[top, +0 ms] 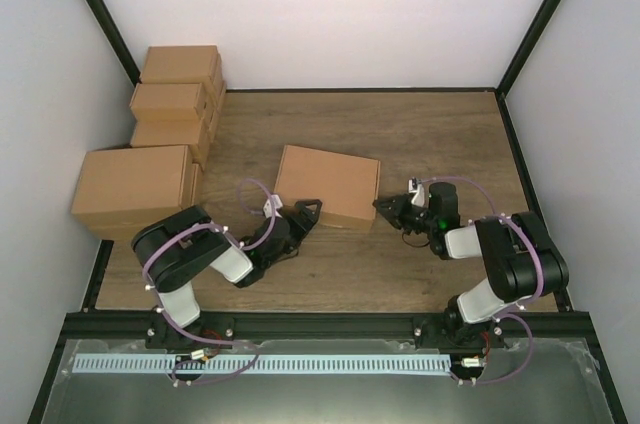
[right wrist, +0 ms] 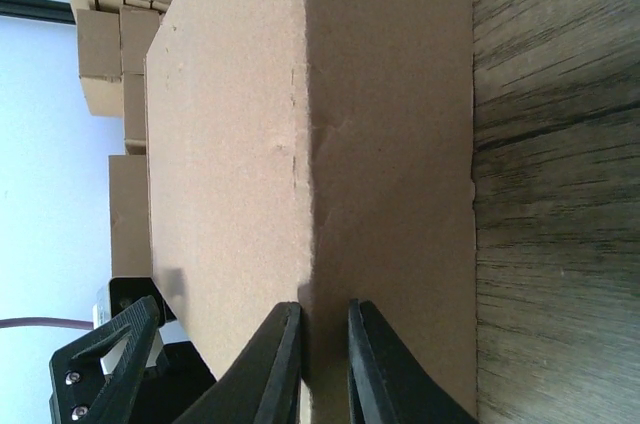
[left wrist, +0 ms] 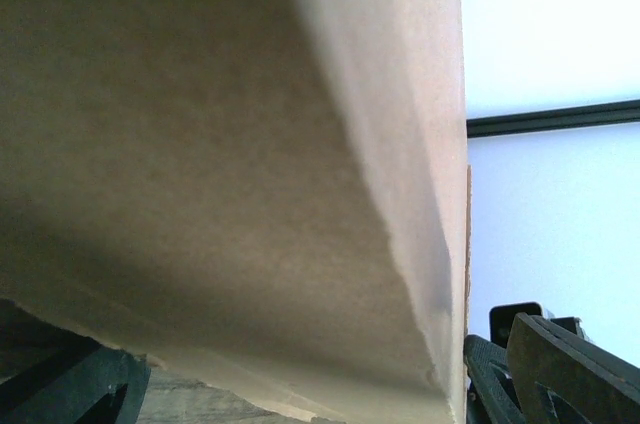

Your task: Fold the paper box

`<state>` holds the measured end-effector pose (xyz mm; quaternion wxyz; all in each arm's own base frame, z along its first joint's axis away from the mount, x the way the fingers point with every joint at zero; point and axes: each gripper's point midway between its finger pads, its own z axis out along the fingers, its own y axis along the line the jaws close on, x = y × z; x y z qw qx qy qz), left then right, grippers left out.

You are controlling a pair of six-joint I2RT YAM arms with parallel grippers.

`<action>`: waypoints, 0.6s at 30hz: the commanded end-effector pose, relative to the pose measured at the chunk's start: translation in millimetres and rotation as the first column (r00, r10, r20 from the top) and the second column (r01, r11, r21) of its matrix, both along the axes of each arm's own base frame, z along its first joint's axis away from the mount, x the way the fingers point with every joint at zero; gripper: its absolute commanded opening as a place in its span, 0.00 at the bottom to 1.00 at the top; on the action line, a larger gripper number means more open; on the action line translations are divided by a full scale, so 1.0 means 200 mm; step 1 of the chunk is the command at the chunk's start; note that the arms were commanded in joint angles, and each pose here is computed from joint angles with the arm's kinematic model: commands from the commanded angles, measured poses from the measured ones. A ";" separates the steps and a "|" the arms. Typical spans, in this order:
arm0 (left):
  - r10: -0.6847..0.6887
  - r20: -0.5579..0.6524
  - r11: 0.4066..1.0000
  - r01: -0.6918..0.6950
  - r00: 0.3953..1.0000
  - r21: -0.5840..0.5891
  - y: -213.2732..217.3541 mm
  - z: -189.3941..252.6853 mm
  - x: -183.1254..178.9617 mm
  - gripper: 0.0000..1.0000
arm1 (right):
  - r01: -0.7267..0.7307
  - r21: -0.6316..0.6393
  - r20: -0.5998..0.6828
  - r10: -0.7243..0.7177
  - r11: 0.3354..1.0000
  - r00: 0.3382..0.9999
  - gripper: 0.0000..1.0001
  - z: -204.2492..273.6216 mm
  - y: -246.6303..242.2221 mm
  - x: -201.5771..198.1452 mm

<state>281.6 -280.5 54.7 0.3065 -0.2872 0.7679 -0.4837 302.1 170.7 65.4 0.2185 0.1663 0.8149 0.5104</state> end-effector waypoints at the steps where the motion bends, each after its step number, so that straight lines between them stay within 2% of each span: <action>1: -0.174 0.145 0.969 0.195 0.974 -0.154 -0.26 0.27 -0.05 1.00 | -0.056 0.002 -0.110 0.056 0.998 0.992 0.11 -0.11 0.03 -0.09; 7: -0.188 0.186 0.961 0.220 0.964 -0.167 -0.34 0.36 -0.01 0.99 | -0.074 0.023 -0.103 0.076 0.997 0.992 0.10 -0.09 0.04 -0.10; 12: -0.035 0.018 0.998 0.036 0.999 -0.046 -0.13 0.20 0.00 1.00 | -0.058 0.010 -0.101 0.058 0.998 0.993 0.10 -0.08 0.03 -0.08; 14: 0.012 0.022 0.999 -0.011 1.000 -0.043 -0.07 0.23 0.00 1.00 | -0.053 0.022 -0.095 0.055 0.998 0.994 0.10 -0.06 0.03 -0.06; 18: -0.025 0.036 0.999 0.026 0.999 -0.041 -0.11 0.22 0.00 1.00 | -0.061 0.035 -0.100 0.064 0.998 0.993 0.10 -0.06 0.05 -0.04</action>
